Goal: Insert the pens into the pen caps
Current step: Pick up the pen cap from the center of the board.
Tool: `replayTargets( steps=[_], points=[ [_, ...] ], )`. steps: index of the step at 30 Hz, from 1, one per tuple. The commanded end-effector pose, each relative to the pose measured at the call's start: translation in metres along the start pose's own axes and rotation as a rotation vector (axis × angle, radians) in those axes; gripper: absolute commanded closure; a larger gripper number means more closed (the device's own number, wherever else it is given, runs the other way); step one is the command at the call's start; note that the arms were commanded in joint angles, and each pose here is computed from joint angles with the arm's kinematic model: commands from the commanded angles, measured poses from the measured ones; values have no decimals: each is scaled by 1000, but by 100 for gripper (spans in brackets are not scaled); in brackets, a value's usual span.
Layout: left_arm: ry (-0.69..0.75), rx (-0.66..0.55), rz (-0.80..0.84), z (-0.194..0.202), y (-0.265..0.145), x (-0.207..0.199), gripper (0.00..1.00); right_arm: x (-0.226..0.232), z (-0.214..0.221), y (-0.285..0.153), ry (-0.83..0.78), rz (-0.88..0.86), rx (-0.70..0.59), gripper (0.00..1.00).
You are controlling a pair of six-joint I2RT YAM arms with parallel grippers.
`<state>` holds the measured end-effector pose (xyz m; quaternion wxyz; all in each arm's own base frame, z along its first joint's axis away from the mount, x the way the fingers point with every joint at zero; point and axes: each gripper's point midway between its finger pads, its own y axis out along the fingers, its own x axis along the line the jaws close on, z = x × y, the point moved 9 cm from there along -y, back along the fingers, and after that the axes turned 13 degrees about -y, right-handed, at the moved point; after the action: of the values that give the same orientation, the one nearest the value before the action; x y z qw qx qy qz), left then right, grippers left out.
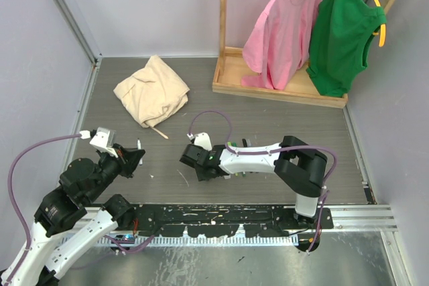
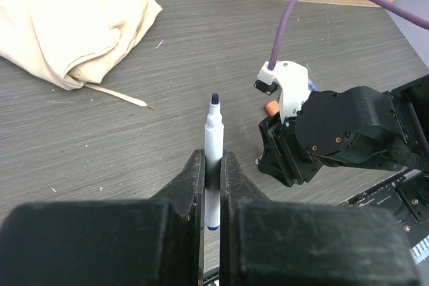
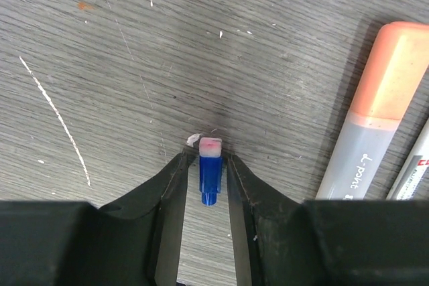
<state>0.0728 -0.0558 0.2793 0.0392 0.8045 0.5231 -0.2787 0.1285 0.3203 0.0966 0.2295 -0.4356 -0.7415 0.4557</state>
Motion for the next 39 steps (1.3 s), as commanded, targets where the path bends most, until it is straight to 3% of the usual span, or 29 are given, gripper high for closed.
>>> replayTargets(
  steps=[1,7,16,24,39],
  points=[
    [2,-31,11,-6,1,-3,100,0,-3,-1,-23,13,16,64],
    [2,-31,10,-6,1,-3,100,2,-4,2,-38,13,21,73],
    [-6,-29,2,-6,4,-3,100,-3,-27,-22,-51,16,-110,100],
    [-50,-27,23,-4,15,-9,100,-18,-54,-80,-32,-194,-461,100],
    [-53,100,280,-5,54,-50,100,-58,-91,-168,270,-420,-1080,100]
  ],
)
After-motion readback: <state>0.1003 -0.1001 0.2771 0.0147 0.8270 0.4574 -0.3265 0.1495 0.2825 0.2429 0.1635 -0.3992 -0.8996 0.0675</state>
